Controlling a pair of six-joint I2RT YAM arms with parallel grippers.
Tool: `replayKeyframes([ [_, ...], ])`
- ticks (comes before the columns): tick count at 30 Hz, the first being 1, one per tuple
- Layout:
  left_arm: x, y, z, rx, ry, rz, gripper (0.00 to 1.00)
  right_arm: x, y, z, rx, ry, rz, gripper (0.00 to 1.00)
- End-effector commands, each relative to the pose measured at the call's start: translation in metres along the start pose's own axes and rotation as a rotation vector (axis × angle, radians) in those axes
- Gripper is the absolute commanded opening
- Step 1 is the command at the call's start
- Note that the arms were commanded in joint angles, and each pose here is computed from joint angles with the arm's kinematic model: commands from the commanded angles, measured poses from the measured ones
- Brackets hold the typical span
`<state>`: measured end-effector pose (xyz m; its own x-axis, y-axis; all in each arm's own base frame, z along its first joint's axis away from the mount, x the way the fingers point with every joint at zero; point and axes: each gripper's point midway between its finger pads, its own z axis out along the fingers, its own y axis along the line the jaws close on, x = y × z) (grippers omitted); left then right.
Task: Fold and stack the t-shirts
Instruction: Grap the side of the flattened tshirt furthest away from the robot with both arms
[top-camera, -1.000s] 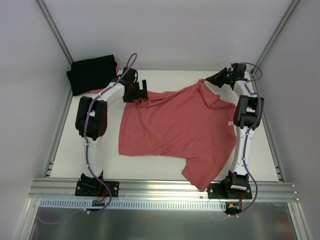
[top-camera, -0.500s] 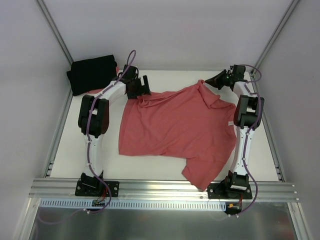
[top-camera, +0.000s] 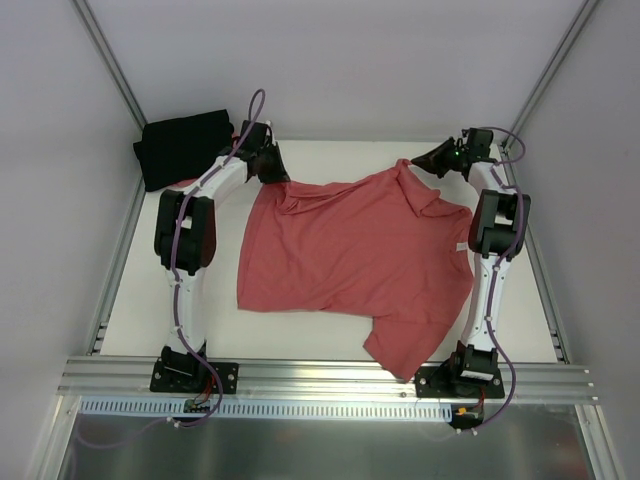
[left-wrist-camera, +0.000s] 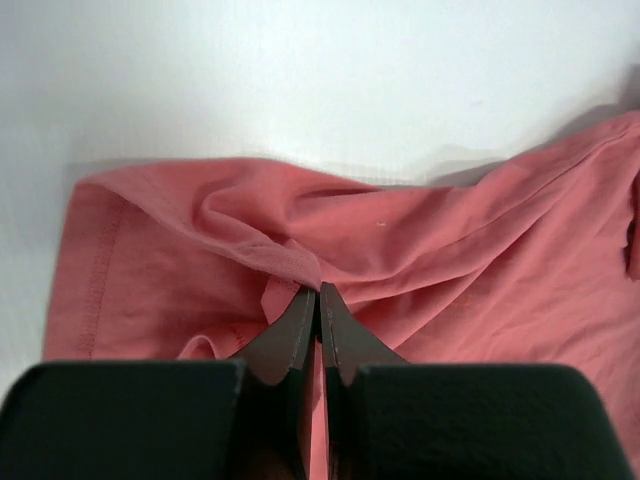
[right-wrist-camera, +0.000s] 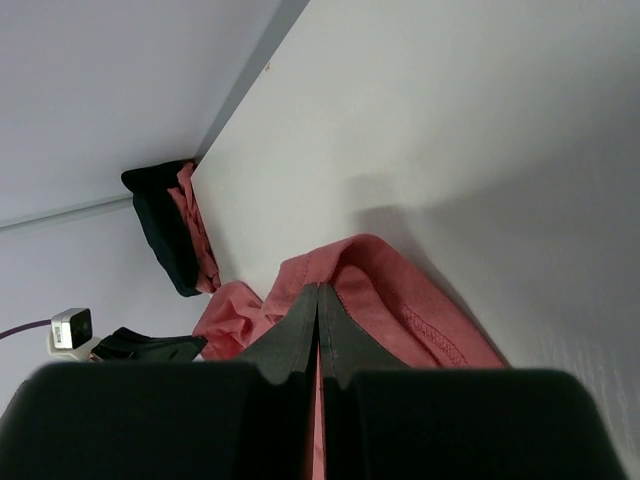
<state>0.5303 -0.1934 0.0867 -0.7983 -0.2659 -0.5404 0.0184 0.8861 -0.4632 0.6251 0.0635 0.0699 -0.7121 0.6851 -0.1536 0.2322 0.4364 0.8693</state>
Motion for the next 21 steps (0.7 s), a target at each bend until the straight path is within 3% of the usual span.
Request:
replayKeyframes([
  [1, -0.046, -0.010, -0.016, 0.020, -0.124, 0.038, 0.00, -0.014, 0.049, -0.029, -0.075, -0.041, -0.085, 0.00],
  [9, -0.083, 0.008, -0.019, -0.008, -0.246, 0.041, 0.00, -0.021, 0.054, -0.033, -0.083, -0.051, -0.090, 0.00],
  [21, -0.102, 0.046, 0.006, -0.070, -0.345, 0.018, 0.00, -0.023, 0.053, -0.047, -0.067, -0.047, -0.104, 0.00],
])
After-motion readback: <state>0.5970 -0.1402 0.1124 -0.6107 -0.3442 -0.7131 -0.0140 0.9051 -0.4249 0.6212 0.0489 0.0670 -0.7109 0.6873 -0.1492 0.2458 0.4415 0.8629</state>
